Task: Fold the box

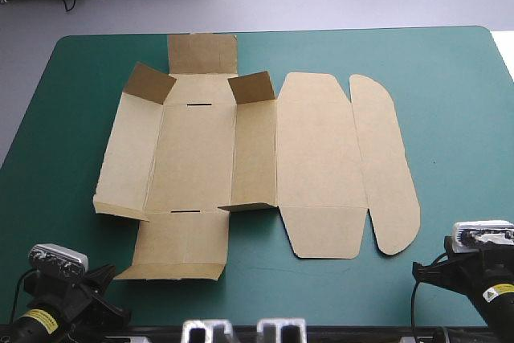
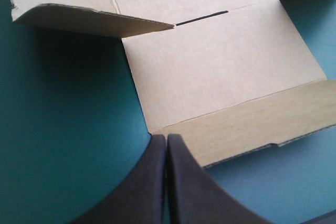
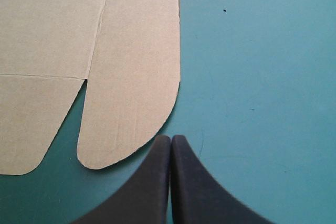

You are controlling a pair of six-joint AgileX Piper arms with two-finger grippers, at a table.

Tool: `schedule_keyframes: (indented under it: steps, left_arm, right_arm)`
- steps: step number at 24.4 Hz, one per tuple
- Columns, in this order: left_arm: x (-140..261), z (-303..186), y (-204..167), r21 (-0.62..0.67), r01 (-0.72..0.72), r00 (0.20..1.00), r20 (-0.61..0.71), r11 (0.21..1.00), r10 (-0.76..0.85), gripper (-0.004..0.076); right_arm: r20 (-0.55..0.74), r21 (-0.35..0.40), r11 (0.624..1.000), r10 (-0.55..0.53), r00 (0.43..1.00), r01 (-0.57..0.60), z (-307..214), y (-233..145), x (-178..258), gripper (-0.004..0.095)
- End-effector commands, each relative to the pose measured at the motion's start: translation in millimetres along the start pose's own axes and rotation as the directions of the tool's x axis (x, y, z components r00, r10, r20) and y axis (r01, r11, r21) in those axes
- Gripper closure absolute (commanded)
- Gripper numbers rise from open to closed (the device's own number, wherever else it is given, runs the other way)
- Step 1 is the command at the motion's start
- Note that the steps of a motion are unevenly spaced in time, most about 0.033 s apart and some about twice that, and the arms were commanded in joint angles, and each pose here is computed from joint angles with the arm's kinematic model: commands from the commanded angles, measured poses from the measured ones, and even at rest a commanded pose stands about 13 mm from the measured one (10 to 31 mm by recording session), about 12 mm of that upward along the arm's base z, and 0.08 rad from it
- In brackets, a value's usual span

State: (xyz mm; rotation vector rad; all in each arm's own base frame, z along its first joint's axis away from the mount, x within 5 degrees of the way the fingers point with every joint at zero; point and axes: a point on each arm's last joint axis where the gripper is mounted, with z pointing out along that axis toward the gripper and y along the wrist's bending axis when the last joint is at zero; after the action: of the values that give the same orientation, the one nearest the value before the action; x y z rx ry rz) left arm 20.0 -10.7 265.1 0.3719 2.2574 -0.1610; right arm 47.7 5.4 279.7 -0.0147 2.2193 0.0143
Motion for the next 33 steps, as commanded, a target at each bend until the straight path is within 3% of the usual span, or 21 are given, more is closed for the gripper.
schedule_keyframes:
  steps: [1,20,26,33]
  left_arm:
    - [-10.3,-3.4,-0.3,0.005,0.008,0.998,0.066,1.0,-0.009,0.0733]
    - [-23.7,-10.4,0.2,0.003,0.0,0.997,0.072,1.0,-0.001,0.0733]
    - [-97.2,-26.9,7.3,-0.037,-0.016,0.997,0.073,0.999,0.018,0.0733]
    - [-186.8,38.2,27.6,-0.147,0.043,0.998,0.041,0.988,-0.038,0.0733]
  right_arm:
    - [0.075,0.008,1.0,0.002,0.997,-0.002,-3.9,-0.7,-11.2,0.0921]
    - [0.075,0.008,1.0,0.002,0.997,-0.002,-3.9,-0.7,-11.2,0.0921]
    - [0.077,0.009,1.0,0.002,0.997,-0.002,-3.9,-0.7,-11.4,0.0921]
    - [0.077,0.009,1.0,0.002,0.997,-0.002,-3.9,-0.7,-11.4,0.0921]
